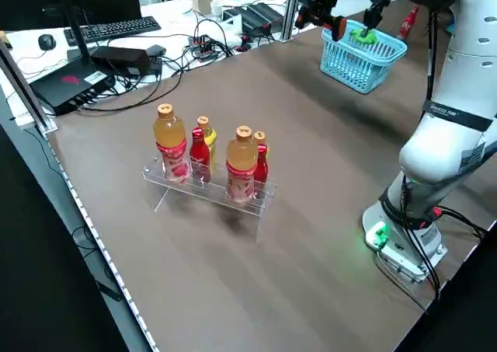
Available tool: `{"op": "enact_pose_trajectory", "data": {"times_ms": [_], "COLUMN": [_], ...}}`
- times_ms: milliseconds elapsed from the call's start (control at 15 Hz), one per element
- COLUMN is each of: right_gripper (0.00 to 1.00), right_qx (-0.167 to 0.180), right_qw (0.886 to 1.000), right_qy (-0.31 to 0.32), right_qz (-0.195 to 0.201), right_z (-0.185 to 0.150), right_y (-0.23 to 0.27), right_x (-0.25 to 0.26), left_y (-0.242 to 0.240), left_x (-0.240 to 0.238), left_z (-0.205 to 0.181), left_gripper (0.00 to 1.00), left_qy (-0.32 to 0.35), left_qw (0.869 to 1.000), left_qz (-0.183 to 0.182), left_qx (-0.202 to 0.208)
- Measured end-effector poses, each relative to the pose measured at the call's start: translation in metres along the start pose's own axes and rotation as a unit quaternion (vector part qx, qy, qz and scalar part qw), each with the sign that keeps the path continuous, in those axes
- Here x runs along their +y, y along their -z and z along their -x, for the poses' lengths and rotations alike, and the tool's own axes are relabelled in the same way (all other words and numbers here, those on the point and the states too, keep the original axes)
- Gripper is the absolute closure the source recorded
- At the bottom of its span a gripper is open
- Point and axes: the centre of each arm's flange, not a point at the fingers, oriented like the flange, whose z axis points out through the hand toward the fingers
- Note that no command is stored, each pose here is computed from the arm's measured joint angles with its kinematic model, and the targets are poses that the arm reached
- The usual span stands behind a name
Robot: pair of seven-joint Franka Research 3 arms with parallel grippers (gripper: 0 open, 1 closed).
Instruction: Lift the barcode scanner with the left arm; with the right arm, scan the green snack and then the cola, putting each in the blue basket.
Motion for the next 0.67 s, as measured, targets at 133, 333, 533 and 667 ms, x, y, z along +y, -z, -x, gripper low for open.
{"op": "enact_pose_trajectory", "data": {"times_ms": [133, 333, 533, 667], "right_gripper": [0.83, 0.83, 0.83, 0.79], "right_qx": [0.014, 0.036, 0.105, 0.115], "right_qw": [1.000, 0.999, 0.994, 0.993], "right_qy": [0.002, -0.001, -0.006, -0.007], "right_qz": [0.002, 0.000, -0.014, -0.014], "right_z": [-0.003, -0.011, -0.027, -0.031], "right_y": [-0.021, -0.032, -0.039, -0.045], "right_x": [0.003, 0.012, 0.019, 0.025], "left_y": [-0.001, -0.001, -0.002, -0.002], "left_x": [0.000, 0.001, 0.002, 0.002], "left_z": [0.000, 0.000, 0.001, 0.001], "left_gripper": [0.63, 0.63, 0.63, 0.63], "left_qy": [0.000, -0.001, -0.002, -0.002], "left_qw": [1.000, 1.000, 1.000, 1.000], "left_qz": [0.000, 0.000, -0.001, -0.001], "left_qx": [0.000, -0.001, -0.002, -0.003]}}
